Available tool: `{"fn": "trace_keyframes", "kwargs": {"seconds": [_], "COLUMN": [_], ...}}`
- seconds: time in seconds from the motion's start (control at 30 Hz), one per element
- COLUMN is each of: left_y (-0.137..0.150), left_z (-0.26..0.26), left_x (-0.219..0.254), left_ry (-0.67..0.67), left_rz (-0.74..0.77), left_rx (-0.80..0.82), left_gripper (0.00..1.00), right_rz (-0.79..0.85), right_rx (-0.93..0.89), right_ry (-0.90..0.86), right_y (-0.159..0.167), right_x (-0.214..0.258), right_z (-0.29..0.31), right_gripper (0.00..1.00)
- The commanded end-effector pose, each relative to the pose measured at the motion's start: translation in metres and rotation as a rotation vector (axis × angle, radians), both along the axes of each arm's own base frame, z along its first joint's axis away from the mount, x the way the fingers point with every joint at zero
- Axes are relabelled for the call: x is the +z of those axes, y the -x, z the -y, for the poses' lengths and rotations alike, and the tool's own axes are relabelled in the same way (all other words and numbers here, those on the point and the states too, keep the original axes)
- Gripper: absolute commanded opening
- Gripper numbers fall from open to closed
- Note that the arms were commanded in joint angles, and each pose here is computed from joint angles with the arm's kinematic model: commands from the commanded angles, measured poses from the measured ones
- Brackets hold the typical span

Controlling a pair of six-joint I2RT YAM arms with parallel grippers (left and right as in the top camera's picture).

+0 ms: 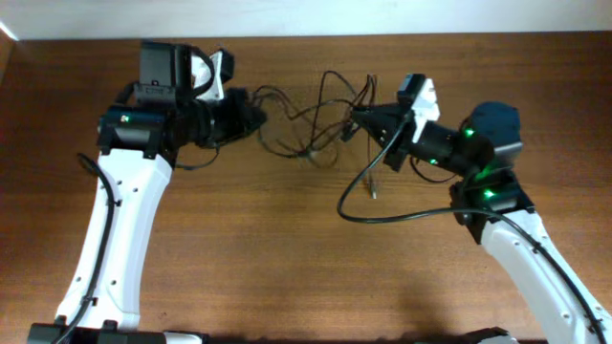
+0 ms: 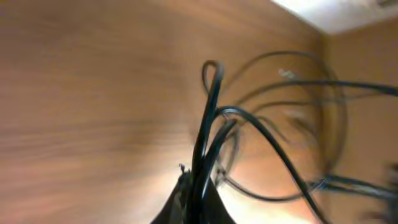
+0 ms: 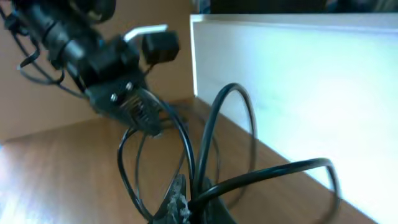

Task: Untangle cables

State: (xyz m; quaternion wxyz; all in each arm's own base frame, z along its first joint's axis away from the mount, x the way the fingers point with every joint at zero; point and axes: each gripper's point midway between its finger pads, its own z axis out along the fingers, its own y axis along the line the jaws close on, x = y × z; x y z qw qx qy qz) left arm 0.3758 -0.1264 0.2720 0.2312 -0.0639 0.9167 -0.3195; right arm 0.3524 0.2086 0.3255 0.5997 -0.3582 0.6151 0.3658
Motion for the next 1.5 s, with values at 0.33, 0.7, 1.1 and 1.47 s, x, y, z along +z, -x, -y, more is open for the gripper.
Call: {"fn": "trace_keyframes", "kwargs": {"seconds": [0.33, 0.7, 1.1, 1.47], "left_y": [0.0, -0.009, 0.023, 0.027], "left_z": [-0.154, -0.121, 0.055, 0.083], "left_x": [-0.027, -0.029, 0.107, 0.099], "left_ry": [-0.739, -0.52, 0.487, 0.436], "left_rz": [-0.042, -0.035, 0.338, 0.331], "left_rx": [0.458, 0.394, -0.498, -0.52], "left_gripper": [0.0, 0.0, 0.0, 0.0], "right_rz": [0.026, -0.468, -0.222, -0.093], "right_rx": [-0.094, -0.467, 0.307, 0.304], "right_ry": [-0.013, 0.193, -0.011, -0.01], "right_y": [-0.008, -0.027, 0.057, 0.053], "right_x": [0.015, -0.102, -0.019, -0.002], "right_z": [0.015, 0.074, -0.002, -0.003], "right_gripper": [0.04, 0.95, 0.99, 0.99]}}
